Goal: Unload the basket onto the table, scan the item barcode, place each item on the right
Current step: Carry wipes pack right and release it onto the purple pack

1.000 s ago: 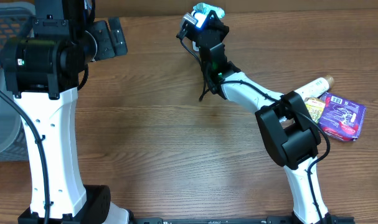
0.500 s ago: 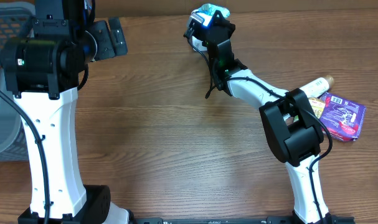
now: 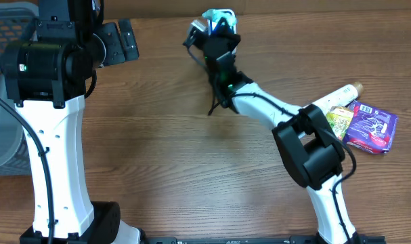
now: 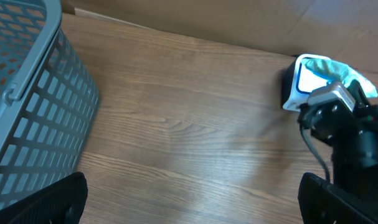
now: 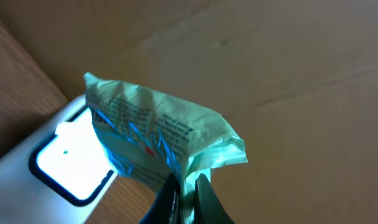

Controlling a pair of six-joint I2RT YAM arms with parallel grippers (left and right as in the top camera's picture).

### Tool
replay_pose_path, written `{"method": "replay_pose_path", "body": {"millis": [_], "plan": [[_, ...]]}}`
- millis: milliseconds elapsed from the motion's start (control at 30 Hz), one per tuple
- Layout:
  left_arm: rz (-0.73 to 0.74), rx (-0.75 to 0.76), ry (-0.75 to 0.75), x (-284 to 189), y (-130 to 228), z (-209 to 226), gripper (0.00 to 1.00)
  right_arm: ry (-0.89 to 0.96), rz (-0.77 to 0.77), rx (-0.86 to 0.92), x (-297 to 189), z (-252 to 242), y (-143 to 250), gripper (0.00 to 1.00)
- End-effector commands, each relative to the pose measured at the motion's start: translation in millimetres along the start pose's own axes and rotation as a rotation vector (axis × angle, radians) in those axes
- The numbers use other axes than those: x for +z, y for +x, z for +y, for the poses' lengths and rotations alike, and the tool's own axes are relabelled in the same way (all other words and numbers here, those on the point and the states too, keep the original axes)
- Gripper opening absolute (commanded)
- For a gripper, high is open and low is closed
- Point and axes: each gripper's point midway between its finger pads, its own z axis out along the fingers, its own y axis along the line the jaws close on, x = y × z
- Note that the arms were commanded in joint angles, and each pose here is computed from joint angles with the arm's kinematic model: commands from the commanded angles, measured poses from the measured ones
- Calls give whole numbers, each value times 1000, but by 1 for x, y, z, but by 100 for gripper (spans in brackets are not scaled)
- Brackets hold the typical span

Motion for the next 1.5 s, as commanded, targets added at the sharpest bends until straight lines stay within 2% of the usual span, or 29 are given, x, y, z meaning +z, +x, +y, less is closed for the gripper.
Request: {"method": "replay_pose_path", "body": {"millis": [0,67,167,333,367,467,600,767,833,1000,1167,1200,1267,1333,1467], "plan": [[-7,-13,-10,2,-3,0,100,166,-30,340,-53,-119,-41,4],[-7,-15,-12,2,-3,1,100,119,-44,402,-76,-135,-52,4],[-7,-14,-11,2,-3,1,100,-48,-77,517,-110,-142,-63,4],[-7,-14,-11,2,-3,1,100,-488,-106,1016,-161,-158,-64,4],[-7,-14,-11,2,-3,1,100,-659,-84,1190,-176,-172,-52,4],[-7,-14,-11,2,-3,1,100,-753,71,1427,-179,-196,-1,4],[-7,-14,-11,2,-3,1,100,-604,412,1549,-171,-201,105,4],[-7,-14,-11,2,-3,1,100,-332,861,1555,-180,-175,244,4],[-7,-15,-11,2,-3,1,99,-267,974,1557,-186,-160,283,4],[-7,-14,-11,2,-3,1,100,-162,1141,1593,-200,-121,359,4],[-7,-14,-11,2,-3,1,100,-116,1216,1628,-214,-109,390,4],[-7,-14,-11,2,-3,1,100,-111,1224,1632,-215,-110,393,16],[-7,-15,-11,2,-3,1,100,-120,1228,1646,-218,-111,392,50],[-7,-14,-11,2,-3,1,99,-147,1224,1662,-218,-114,385,58],[-7,-14,-11,2,-3,1,100,-197,1192,1695,-220,-135,364,58]]}}
